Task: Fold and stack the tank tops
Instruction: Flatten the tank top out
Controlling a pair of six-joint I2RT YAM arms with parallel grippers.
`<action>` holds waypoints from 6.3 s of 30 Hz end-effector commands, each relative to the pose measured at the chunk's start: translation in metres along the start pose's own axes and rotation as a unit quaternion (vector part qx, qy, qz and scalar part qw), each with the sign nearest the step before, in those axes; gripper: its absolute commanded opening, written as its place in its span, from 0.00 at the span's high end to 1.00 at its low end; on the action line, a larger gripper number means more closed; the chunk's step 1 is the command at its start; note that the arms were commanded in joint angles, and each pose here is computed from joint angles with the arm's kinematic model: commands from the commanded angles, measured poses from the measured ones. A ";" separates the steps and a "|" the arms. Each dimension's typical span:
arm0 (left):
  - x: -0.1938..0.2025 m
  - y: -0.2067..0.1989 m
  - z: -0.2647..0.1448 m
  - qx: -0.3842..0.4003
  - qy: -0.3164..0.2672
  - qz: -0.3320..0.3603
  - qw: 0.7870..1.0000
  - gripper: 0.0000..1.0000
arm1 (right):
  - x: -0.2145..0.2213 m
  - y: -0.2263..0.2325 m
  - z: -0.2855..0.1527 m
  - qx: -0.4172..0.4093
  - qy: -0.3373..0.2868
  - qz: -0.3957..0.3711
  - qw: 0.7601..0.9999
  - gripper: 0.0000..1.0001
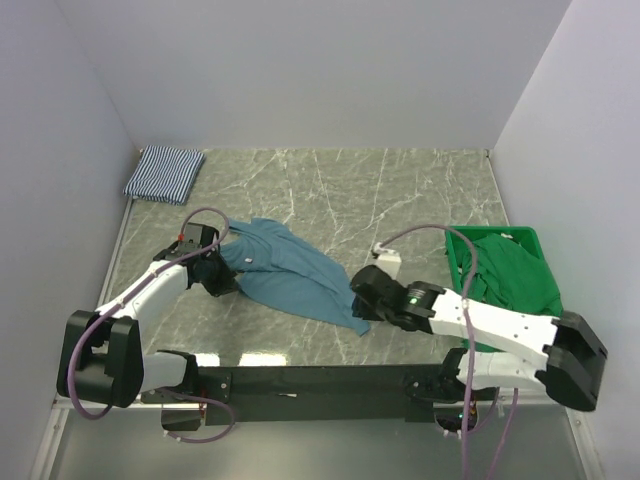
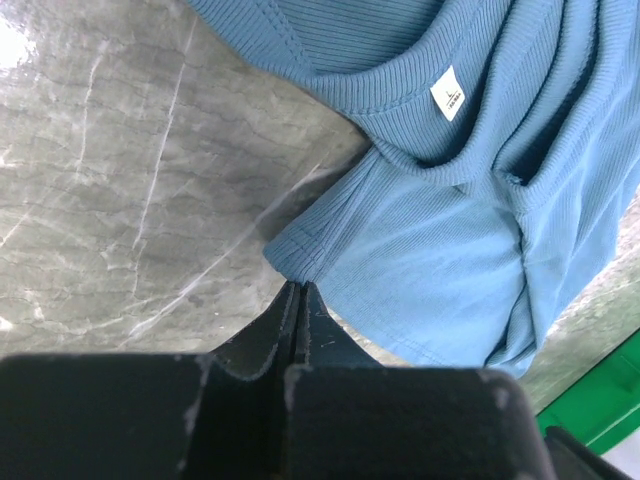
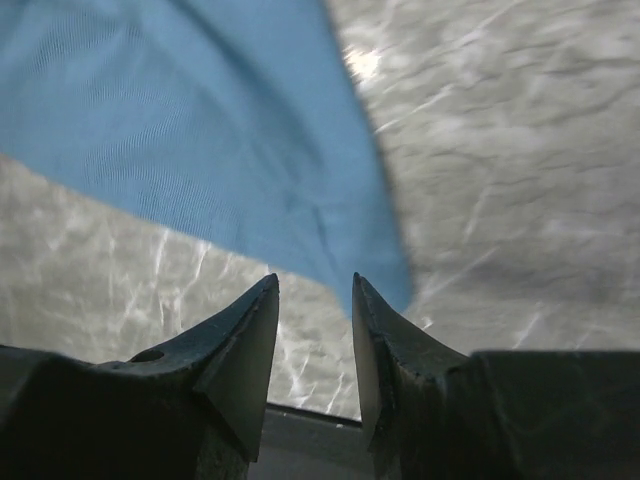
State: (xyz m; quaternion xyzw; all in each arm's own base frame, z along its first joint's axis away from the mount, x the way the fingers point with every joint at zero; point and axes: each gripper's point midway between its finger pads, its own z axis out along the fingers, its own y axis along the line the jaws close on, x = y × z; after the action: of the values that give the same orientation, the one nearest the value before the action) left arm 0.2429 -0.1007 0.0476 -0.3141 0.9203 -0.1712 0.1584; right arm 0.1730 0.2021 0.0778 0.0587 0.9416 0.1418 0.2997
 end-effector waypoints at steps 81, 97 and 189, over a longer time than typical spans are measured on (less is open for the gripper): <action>-0.230 -0.344 -0.342 0.520 -0.256 0.033 0.814 0.99 | -0.447 0.122 -0.260 -0.352 -0.350 0.043 0.867 1.00; -0.243 -0.298 -0.258 0.507 -0.178 0.048 0.842 0.99 | -0.432 0.061 -0.143 -0.303 -0.296 0.120 0.898 1.00; -0.206 -0.101 -0.022 0.136 -0.095 -0.080 0.983 0.49 | 0.038 0.266 0.109 0.002 0.047 -0.121 0.992 0.58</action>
State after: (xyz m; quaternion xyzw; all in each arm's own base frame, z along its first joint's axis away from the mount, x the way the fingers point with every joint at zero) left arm 0.4361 -0.0366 0.1482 -0.3817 0.8445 -0.2610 0.2704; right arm 0.2112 0.4835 0.0517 -0.0585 0.9570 0.1143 0.2602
